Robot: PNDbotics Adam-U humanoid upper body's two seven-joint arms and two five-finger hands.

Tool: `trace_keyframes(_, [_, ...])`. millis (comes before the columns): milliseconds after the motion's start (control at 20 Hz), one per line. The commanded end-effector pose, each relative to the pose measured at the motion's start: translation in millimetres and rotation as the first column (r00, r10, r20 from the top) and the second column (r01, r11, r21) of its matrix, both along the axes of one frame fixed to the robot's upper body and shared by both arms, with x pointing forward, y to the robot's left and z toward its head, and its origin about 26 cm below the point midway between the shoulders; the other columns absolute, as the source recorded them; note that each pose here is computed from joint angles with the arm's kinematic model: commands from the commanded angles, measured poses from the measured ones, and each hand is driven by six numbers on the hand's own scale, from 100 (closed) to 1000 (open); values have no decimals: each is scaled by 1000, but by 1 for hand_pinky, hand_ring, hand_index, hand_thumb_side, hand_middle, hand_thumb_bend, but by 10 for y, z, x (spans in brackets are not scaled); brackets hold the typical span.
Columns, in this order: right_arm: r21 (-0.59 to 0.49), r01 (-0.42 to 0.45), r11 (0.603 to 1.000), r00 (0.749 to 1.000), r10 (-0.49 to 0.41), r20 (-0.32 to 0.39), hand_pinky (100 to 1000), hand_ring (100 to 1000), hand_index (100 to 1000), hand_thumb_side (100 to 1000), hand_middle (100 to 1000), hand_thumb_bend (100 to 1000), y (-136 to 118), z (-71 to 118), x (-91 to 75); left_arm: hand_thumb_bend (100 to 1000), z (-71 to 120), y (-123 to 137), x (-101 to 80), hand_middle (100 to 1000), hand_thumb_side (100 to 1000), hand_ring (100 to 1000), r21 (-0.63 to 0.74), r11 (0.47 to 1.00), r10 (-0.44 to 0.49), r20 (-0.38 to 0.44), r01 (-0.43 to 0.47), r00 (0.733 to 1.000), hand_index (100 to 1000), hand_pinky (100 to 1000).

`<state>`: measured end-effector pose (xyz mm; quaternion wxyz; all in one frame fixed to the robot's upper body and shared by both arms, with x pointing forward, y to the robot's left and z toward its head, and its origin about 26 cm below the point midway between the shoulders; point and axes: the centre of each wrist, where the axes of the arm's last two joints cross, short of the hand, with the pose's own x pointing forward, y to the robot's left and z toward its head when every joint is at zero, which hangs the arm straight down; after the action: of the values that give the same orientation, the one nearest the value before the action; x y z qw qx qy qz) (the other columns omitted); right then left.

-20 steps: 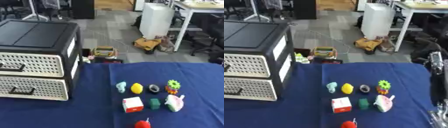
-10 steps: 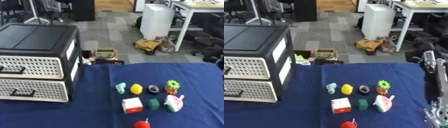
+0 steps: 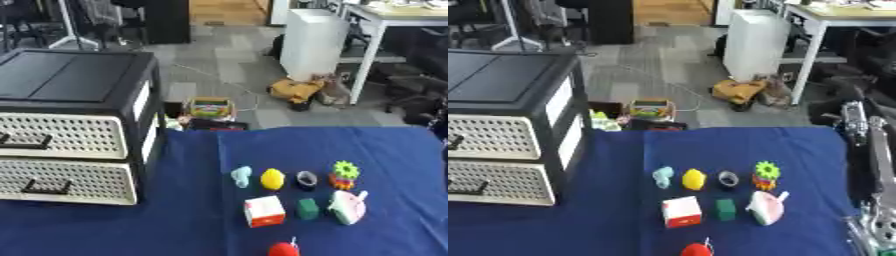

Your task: Pick up objects from table and place into drawer.

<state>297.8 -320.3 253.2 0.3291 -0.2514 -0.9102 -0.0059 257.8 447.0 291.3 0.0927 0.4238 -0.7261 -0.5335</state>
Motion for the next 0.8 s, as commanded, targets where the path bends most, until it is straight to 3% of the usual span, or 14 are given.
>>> trace_keyframes(50, [-34,9,999,1000,-8,30,673,702,837,992,494,100,-31,108,-42,100,149,45,-1,460,1000,366,95,995,-37,-27,39,999,800,140])
trace_keyframes(400, [-41,11,999,1000,-10,23,674,703,838,992,494,100,-39,99,-46,100,267,102,36,447,1000,351,157,983,-80,-96,95,992,766,125])
trace_keyframes(800, [-50,9,999,1000,-8,20,675,704,838,992,494,100,-40,99,-48,100,477,220,121,421,1000,324,282,955,-32,-222,96,975,762,100])
